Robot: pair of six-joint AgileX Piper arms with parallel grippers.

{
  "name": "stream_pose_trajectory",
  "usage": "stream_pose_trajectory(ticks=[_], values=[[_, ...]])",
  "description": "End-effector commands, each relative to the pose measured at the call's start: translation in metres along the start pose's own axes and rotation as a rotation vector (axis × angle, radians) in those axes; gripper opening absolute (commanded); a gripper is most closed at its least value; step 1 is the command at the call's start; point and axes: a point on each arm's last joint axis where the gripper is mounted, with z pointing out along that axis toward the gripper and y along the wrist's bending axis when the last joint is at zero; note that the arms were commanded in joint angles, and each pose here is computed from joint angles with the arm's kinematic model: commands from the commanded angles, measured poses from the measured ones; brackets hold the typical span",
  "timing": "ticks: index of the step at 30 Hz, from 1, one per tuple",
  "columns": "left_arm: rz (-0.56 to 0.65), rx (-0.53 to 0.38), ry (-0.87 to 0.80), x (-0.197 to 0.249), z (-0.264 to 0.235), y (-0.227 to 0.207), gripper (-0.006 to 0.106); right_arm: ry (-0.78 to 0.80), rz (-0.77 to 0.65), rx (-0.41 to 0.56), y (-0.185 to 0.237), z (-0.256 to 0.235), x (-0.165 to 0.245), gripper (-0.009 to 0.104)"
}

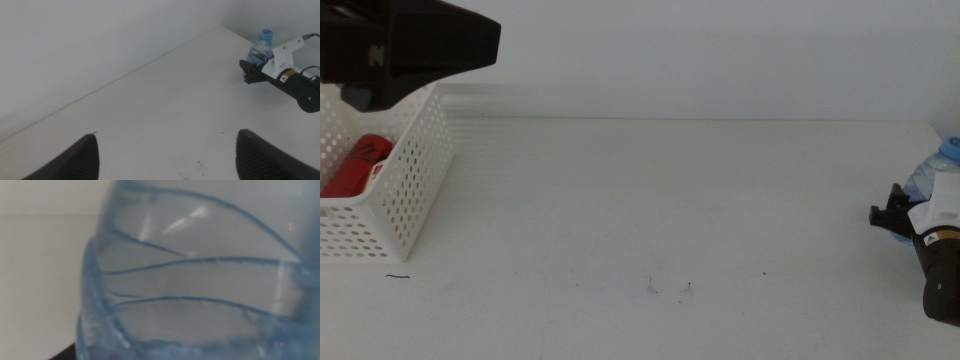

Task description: Use arms to grab the bottles and put them into the dustbin to the left of the table.

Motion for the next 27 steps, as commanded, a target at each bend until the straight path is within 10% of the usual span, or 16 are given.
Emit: stream_pose_trajectory(ticks=[1,3,20,27], values=[[0.000,0.003,-0.020,-0.003,-0.002,-0.001,0.094,-0.012,-0.008,0.018,-0.002,0.004,-0.001,0.019],[0.001,0.002,-0.019,-0.002,-0.002,-0.001,0.094,-0.036,0.013,0.000,0.003,0.004,-0.007,-0.001],[0.000,0.002,-0.021,-0.003,-0.002,-0.001,0.094,-0.147,-0.088,-0.722,0.244,0.025,-0.108,-0.002],[-0.001,0.003,-0.024,-0.003,-0.002,-0.001,0.094,-0.154,-0.112,-0.837,0.311,0.016,-0.098,-0.002]])
